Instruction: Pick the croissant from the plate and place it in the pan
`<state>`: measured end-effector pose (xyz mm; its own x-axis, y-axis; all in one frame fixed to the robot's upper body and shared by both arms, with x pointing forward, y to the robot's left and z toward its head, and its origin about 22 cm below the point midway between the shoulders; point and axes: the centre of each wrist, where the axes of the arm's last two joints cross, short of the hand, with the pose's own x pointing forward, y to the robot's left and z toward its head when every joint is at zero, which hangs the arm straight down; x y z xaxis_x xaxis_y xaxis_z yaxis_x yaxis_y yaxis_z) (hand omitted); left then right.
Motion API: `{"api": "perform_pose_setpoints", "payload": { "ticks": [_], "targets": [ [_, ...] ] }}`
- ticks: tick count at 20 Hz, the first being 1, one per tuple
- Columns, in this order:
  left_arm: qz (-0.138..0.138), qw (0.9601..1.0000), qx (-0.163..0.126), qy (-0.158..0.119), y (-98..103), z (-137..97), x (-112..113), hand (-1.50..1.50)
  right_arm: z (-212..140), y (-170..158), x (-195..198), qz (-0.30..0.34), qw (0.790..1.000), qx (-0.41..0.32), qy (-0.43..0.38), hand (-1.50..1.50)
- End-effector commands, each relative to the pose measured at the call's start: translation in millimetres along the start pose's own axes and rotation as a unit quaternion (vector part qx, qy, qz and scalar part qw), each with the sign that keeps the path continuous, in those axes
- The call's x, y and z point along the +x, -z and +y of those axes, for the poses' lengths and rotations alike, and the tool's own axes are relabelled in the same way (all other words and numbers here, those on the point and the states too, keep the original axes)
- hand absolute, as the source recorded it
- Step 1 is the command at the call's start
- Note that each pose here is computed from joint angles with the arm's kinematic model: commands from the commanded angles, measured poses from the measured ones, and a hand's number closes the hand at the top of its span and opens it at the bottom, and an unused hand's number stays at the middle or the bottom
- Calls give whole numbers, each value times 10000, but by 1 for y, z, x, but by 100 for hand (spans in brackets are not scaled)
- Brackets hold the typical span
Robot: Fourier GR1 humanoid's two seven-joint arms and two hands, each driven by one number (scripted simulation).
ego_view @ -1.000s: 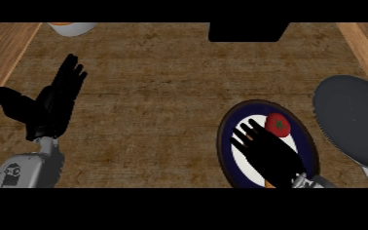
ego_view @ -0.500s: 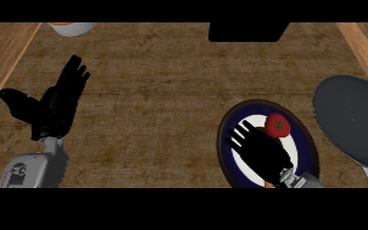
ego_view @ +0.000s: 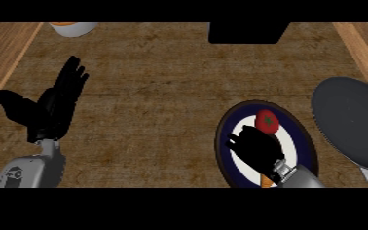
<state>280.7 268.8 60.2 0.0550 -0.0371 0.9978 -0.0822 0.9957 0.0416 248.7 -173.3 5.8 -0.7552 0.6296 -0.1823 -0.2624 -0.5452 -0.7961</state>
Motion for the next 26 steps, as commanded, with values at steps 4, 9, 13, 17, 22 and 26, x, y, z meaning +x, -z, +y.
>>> {"api": "perform_pose_setpoints", "payload": {
  "ticks": [4, 9, 13, 17, 22, 26],
  "targets": [
    [-40, 10000, 90, 16, -4, 3, -1, 0, 9, -6, 14, -190, 9996, 20, 207, 150],
    [8, 10000, 66, 24, -15, -9, -11, 0, 8, 2, 15, -121, 9972, -631, 370, 150],
    [22, 9996, 283, -16, -3, 16, 1, 0, 0, -11, -13, 1656, 9613, -1134, 1886, 150],
    [0, 9993, 378, -1, -6, 16, -2, 0, -8, -24, -24, 3462, 8740, -1580, 3020, 150],
    [-19, 9997, 223, 30, -12, 10, -5, 0, -77, -59, -11, 4464, 8145, -2869, 2346, 150],
    [44, 9999, 124, -15, -4, 2, -2, 0, -101, -89, 4, 4799, 7866, -3404, 1872, 150]
  ]
}}
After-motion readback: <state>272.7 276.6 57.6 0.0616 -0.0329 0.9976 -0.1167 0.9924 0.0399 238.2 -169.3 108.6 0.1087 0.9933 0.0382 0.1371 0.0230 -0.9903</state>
